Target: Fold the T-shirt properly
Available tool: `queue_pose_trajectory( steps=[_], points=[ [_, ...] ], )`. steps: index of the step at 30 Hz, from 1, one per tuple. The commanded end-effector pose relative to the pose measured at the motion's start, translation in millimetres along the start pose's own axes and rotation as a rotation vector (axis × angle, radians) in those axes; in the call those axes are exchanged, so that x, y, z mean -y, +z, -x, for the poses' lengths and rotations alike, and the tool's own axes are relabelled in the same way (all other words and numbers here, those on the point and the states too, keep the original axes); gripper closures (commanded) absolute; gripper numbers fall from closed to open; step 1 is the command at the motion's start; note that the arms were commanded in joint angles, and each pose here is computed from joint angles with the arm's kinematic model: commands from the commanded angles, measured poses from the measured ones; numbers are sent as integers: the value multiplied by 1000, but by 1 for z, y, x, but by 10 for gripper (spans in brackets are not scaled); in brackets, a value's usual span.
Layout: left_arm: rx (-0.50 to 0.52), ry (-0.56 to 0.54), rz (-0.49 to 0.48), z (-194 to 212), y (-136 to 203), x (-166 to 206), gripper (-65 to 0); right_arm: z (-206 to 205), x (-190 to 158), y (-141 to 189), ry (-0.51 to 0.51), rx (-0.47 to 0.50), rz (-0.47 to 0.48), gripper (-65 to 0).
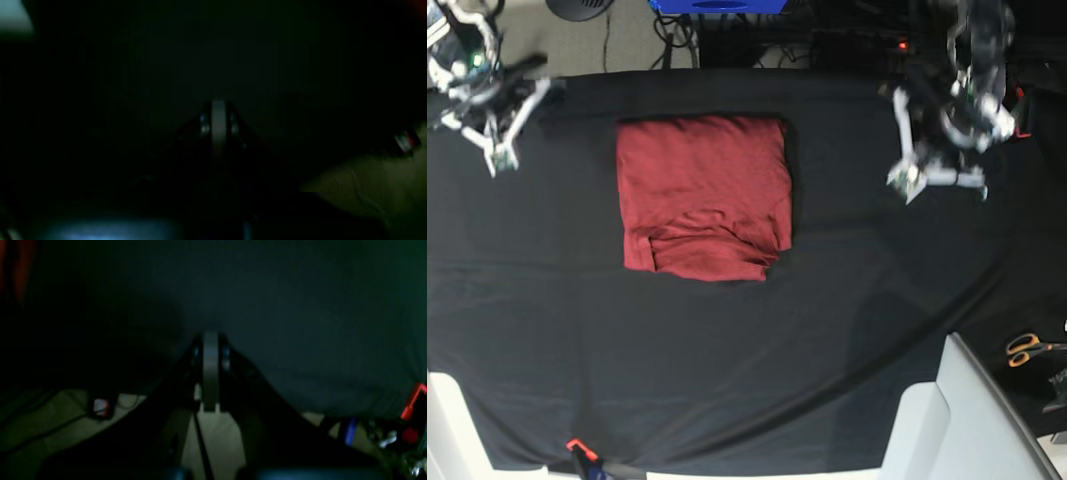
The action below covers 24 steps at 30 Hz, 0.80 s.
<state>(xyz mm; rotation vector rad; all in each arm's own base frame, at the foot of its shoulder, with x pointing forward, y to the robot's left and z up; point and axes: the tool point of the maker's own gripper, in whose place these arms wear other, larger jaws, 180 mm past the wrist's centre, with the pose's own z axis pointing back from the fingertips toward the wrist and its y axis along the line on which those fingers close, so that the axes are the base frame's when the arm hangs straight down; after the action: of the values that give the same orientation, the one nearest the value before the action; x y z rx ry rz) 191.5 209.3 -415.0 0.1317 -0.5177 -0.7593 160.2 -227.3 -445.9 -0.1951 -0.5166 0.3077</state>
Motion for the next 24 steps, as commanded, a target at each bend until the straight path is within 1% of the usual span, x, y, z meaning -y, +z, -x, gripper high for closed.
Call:
queue_pose_trajectory(
  steps=[1, 3, 6, 9, 11, 13, 14, 16, 18, 19, 20, 22, 23, 24],
  points=[
    [46, 9, 6, 0, 6, 5, 0, -8, 10, 4, 37, 43, 28, -2],
    [68, 30, 49, 15, 13, 26, 0, 8, 8, 8, 71, 15, 34, -2],
    [67, 99, 119, 43, 25, 64, 0, 46, 4, 13, 112, -64, 33, -2],
    [11, 163, 201, 82, 35, 104, 0, 92, 0, 21, 129, -171, 19, -2],
    [-28, 220, 281, 114, 45, 140, 0, 131, -1, 29, 147, -265, 15, -2],
    [-71, 297, 313, 146, 50, 165, 0, 169, 1, 35, 161, -358, 18, -2],
    [-106, 340, 332, 164, 49, 181, 0, 190, 3, 38, 167, -411, 25, -2],
    [-205, 417, 379, 208, 49, 218, 0, 227, -14, 35, 185, -474, 1, -2],
    [-278, 448, 444, 238, 39, 249, 0, 258, -15, 26, 243, -522, -1, -3],
    [-324, 467, 469, 255, 32, 265, 0, 275, -24, 18, 270, -555, -12, -5],
    [-360, 479, 477, 269, 26, 275, 0, 290, -29, 12, 294, -595, -10, -6],
    [-414, 491, 489, 289, 9, 287, 0, 326, -28, 0, 362, -715, 22, -6],
    [-446, 491, 507, 297, 8, 293, 0, 337, -32, -4, 390, -758, 33, -8],
    [-451, 490, 520, 294, 4, 297, 0, 343, -33, -6, 408, -782, 45, -8]
  ],
)
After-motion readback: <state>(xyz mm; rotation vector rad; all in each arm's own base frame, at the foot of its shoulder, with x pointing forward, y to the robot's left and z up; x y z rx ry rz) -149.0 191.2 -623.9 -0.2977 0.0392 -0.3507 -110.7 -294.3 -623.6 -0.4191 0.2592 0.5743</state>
